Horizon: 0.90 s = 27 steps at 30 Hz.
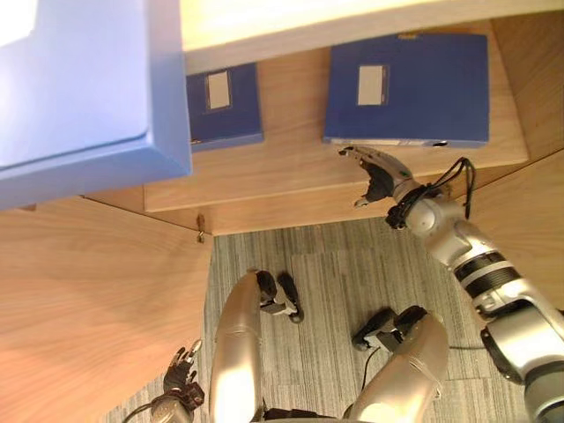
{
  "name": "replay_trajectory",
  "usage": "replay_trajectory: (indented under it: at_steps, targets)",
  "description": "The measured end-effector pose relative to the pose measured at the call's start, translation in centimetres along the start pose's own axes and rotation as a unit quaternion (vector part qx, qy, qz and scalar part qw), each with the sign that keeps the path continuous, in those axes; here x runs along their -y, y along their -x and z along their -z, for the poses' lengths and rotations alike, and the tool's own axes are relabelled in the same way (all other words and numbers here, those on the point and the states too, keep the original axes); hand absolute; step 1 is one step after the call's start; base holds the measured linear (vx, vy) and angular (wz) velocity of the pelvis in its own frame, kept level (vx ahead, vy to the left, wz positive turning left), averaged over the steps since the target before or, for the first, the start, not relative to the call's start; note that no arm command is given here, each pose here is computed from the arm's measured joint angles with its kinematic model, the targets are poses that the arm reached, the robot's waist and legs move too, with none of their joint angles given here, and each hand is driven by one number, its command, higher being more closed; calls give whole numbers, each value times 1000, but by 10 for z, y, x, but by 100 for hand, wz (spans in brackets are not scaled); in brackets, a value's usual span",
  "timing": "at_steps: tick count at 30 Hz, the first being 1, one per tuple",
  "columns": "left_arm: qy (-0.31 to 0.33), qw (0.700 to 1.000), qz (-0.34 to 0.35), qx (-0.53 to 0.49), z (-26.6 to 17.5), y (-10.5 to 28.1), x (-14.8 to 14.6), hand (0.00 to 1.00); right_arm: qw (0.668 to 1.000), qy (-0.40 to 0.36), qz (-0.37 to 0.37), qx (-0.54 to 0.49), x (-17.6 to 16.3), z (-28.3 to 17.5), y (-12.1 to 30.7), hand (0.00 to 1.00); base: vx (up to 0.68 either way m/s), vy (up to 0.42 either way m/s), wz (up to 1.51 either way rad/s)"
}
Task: Walk over to the cabinet, pick up the folder, carry it to the office cabinet, place the folder inside the office cabinet, then close the office cabinet door
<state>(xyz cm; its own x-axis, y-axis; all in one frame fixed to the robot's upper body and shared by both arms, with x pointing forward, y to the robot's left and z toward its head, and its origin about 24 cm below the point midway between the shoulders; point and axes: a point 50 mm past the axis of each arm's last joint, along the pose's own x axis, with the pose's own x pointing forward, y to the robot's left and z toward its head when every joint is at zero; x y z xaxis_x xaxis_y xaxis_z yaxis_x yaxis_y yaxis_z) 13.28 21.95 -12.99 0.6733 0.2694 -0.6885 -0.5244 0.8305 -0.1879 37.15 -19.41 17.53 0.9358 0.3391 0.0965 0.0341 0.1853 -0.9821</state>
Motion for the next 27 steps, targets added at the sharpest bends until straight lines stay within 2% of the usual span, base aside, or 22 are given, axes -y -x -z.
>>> replay_trajectory:
  at_steps: [11, 21, 27]
  targets:
    - [33, 995, 52, 82, -35, -1, 27, 0, 997, 36, 55, 40, 51, -15, -11, 0, -11, -42, -2]
    - [87, 988, 41, 123, -52, 2, 32, 0, 996, 26, 90, 1, 97, -7, -27, 0, -35, -18, 2]
    - [112, 980, 67, 149, -67, 8, 48, 0, 996, 34, 87, -16, 110, -2, -29, 0, -31, -34, 9]
